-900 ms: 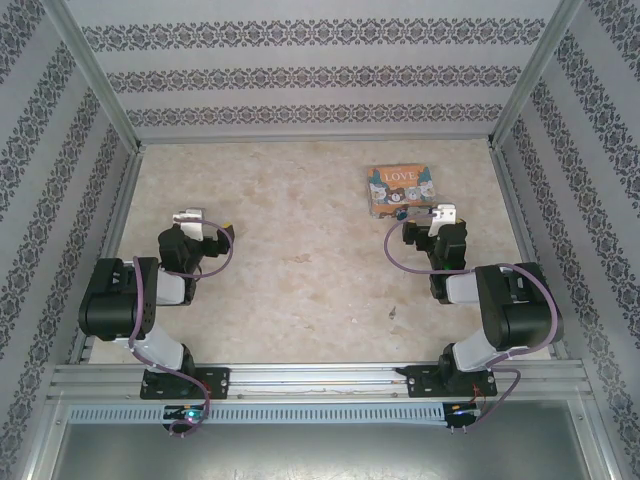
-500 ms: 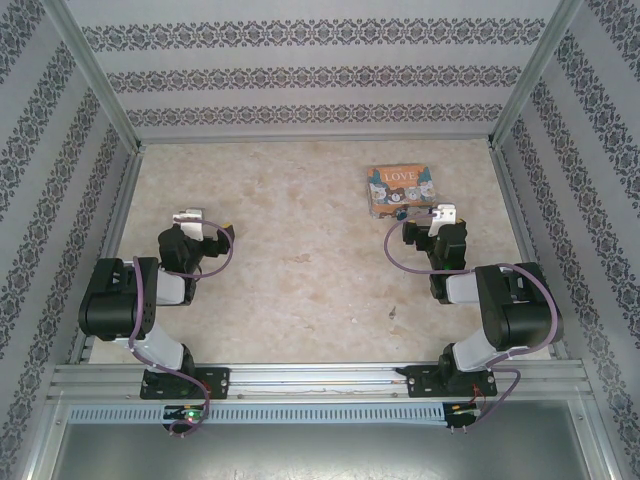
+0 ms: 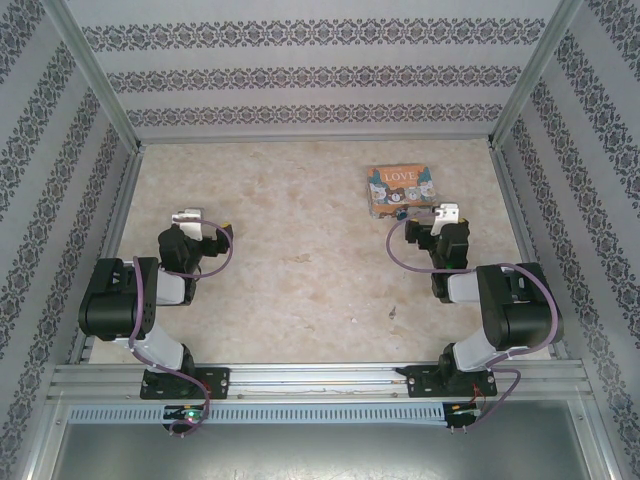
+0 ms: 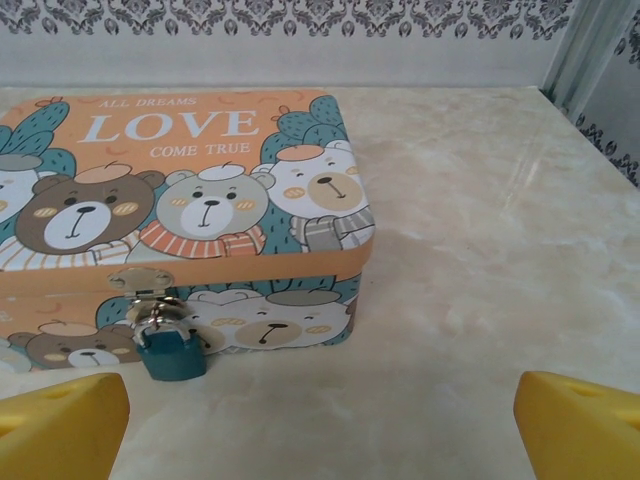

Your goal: Unlock the padlock with the key

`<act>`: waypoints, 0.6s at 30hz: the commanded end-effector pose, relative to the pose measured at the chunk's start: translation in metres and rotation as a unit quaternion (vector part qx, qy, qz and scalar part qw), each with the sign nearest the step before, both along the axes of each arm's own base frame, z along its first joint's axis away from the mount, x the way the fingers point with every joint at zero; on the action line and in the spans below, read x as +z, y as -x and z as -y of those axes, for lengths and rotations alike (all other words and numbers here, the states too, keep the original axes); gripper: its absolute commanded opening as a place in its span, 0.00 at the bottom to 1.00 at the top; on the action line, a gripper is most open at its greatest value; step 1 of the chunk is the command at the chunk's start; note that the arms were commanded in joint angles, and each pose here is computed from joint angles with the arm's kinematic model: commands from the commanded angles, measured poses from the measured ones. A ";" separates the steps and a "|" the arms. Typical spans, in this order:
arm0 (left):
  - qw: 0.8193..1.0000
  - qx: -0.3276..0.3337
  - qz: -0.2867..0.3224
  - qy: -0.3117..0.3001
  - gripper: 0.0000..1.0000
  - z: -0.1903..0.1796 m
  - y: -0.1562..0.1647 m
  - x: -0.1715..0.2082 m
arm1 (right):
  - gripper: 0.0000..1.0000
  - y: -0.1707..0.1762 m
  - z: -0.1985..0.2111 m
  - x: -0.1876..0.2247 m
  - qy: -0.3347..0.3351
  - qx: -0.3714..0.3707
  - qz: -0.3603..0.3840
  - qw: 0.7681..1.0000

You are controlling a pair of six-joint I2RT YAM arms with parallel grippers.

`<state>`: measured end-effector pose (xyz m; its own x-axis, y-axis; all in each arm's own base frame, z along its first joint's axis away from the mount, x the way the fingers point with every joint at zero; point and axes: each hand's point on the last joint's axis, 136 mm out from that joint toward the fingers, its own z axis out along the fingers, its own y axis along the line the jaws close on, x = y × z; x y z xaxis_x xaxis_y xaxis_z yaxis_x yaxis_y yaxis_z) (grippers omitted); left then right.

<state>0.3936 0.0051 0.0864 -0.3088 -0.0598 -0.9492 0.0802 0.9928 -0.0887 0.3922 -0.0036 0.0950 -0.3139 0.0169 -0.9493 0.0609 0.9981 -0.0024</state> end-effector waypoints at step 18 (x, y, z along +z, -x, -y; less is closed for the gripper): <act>0.989 0.127 -0.014 0.080 0.99 -0.031 0.005 0.066 | 0.98 0.006 0.014 0.045 -0.044 -0.044 -0.029 0.998</act>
